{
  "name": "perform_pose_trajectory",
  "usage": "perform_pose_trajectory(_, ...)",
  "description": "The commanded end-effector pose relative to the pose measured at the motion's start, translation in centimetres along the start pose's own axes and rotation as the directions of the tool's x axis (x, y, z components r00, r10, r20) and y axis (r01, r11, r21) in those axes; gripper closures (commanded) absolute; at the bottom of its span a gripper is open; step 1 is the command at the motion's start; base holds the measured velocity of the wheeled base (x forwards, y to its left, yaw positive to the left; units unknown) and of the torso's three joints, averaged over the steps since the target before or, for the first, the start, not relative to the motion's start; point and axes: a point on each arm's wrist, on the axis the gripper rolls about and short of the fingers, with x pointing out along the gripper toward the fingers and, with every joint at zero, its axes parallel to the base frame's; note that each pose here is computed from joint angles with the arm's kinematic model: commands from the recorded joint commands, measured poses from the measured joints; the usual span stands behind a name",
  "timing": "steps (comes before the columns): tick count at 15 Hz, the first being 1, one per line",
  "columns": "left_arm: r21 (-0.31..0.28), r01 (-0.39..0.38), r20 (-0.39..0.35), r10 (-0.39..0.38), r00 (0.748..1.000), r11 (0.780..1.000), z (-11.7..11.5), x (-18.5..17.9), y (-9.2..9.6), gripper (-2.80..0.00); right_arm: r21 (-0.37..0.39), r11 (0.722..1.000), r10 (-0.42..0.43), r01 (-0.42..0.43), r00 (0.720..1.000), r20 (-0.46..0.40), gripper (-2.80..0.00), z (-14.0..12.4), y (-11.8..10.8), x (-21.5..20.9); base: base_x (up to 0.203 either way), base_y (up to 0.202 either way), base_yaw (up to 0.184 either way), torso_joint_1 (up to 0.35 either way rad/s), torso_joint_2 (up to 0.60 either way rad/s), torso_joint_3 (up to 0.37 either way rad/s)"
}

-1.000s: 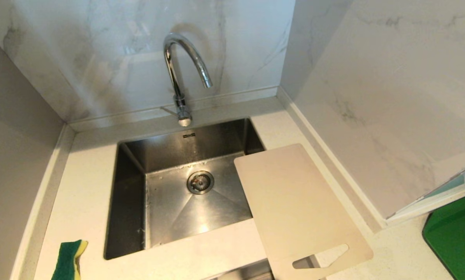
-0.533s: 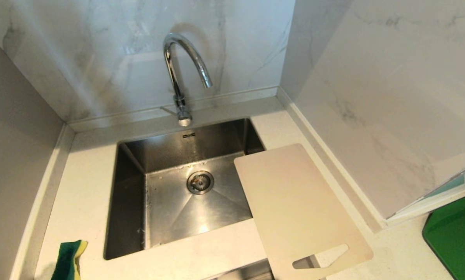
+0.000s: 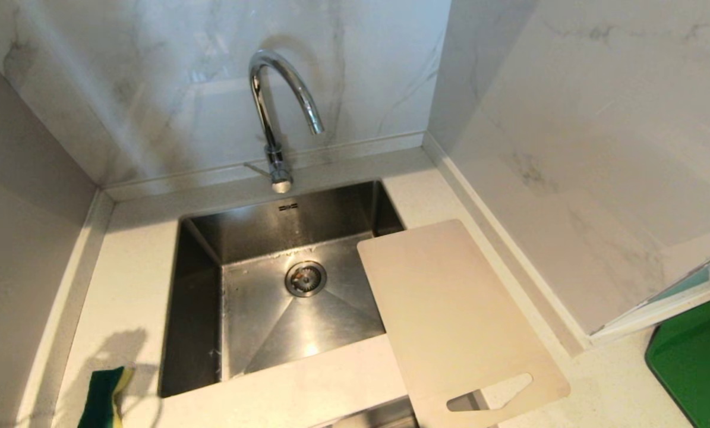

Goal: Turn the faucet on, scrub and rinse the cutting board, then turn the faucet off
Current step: Turn on the tap

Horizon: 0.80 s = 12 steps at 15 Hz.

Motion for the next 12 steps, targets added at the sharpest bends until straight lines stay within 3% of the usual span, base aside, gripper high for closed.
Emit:
perform_pose_trajectory(1,0.039,0.036,-0.061,-0.033,0.998,0.999,1.0,2.9,-1.5,0.0,0.0,1.0,0.001,-0.001,1.0,-0.001,0.0,0.0,0.0,0.0,0.0,0.0,0.0,0.0,0.0,0.0)
perform_pose_trajectory(6,0.087,0.036,-0.135,-0.024,0.991,0.996,2.3,7.7,-3.8,0.0,0.0,1.0,0.001,-0.001,1.0,-0.001,0.0,0.0,0.0,0.0,0.0,0.0,0.0,0.0,0.0,0.0)
perform_pose_trajectory(12,0.114,0.054,-0.172,-0.034,0.985,0.992,3.3,11.6,-6.1,0.0,0.0,1.0,0.001,-0.001,1.0,-0.001,0.0,0.0,0.0,0.0,0.0,0.0,0.0,0.0,0.0,0.0)
